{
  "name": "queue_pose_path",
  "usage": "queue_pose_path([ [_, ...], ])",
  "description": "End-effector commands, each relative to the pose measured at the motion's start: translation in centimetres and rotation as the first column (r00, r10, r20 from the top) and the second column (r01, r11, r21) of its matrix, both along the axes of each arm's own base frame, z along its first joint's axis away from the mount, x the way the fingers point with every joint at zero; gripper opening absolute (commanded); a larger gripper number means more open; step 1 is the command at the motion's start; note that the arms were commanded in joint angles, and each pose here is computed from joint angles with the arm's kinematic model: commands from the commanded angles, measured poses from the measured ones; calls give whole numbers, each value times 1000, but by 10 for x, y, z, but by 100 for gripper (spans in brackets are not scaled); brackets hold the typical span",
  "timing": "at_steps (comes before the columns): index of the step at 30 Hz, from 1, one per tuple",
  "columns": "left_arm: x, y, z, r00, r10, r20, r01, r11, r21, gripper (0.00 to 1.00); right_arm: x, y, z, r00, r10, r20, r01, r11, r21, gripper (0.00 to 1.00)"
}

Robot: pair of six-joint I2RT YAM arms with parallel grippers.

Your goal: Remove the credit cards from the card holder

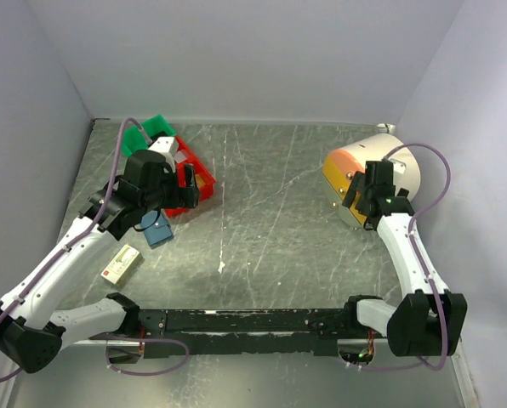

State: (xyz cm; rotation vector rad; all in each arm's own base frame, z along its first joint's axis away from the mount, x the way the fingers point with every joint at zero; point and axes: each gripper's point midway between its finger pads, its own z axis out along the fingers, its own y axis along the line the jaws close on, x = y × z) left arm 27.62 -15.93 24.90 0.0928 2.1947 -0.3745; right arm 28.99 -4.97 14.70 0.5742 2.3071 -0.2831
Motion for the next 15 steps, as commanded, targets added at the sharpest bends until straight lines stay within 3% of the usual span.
queue_pose_path([
  [1,2,-6,10,999,-34,24,34,999,-6,96,32,-18,21,995,40,86,-30,993,-112,100],
  [6,4,-8,8,999,-50,14,49,999,11,95,59,-22,32,963,221,157,-170,944,-283,95],
  [9,4,-9,9,998,-56,18,56,998,15,95,74,-8,36,891,424,161,-338,859,-385,94],
  [15,0,-4,7,998,-55,12,54,998,32,95,103,12,39,765,626,154,-510,734,-448,97],
])
